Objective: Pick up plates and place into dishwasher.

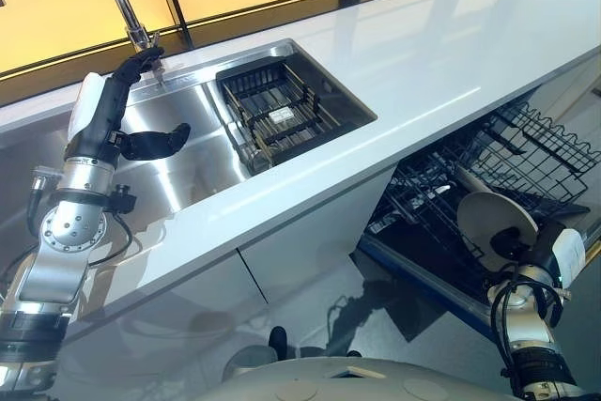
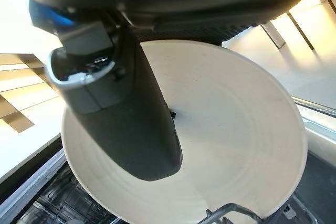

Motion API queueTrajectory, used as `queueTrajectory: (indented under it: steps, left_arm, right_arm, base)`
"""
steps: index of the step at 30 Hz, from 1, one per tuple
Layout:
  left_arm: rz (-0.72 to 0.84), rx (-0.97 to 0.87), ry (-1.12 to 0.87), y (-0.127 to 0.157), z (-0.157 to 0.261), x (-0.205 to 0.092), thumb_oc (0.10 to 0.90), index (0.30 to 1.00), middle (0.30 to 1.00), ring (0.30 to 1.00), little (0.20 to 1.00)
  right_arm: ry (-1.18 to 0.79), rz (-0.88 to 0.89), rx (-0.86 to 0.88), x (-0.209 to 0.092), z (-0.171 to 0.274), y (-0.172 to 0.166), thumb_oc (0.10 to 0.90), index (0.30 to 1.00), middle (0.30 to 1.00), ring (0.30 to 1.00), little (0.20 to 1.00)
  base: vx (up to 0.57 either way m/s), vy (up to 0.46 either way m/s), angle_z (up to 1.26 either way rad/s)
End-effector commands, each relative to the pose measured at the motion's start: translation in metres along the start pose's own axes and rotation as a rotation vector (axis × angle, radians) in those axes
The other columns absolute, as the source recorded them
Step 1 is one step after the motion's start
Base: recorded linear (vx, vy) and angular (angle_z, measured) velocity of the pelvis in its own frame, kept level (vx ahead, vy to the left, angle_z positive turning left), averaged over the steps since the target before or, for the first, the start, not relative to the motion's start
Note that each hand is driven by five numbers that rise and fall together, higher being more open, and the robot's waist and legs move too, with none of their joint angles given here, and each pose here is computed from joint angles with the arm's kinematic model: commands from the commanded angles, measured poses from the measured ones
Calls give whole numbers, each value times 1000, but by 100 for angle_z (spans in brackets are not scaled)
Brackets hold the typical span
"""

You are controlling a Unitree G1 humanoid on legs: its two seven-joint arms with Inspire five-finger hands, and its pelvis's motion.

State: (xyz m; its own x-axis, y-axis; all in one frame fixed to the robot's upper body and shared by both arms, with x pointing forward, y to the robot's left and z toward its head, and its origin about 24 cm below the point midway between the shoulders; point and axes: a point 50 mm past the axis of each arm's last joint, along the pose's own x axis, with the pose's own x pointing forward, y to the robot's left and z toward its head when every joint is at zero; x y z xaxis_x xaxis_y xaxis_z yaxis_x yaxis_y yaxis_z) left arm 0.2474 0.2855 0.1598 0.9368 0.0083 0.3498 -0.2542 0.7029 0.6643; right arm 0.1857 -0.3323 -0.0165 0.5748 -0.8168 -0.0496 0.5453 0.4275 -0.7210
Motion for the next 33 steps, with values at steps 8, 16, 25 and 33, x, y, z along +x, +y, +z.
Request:
queueTrajectory:
  steps: [8, 16, 25, 33]
  left_arm:
    - [69, 10, -182, 17, 37, 22, 800, 900, 900, 900, 900]
    - [-5, -22, -204, 4, 44, 29, 800, 900, 900, 900, 900]
    - [-32, -40, -196, -3, 43, 28, 800, 900, 900, 900, 900]
    - [-37, -55, -189, -5, 40, 24, 800, 900, 900, 900, 900]
  right_arm:
    - [-266, -22, -1, 31, 79, 0, 100, 300, 300, 300, 200]
    - [-270, 37, -50, 33, 96, 20, 100, 300, 300, 300, 200]
    - [-246, 66, -40, 31, 99, 28, 800, 900, 900, 900, 900]
    - [-229, 61, 36, 25, 93, 28, 800, 900, 900, 900, 900]
  base:
    - [62, 1, 8]
    - [41, 14, 15]
    - [11, 8, 8]
    - [-2, 9, 0]
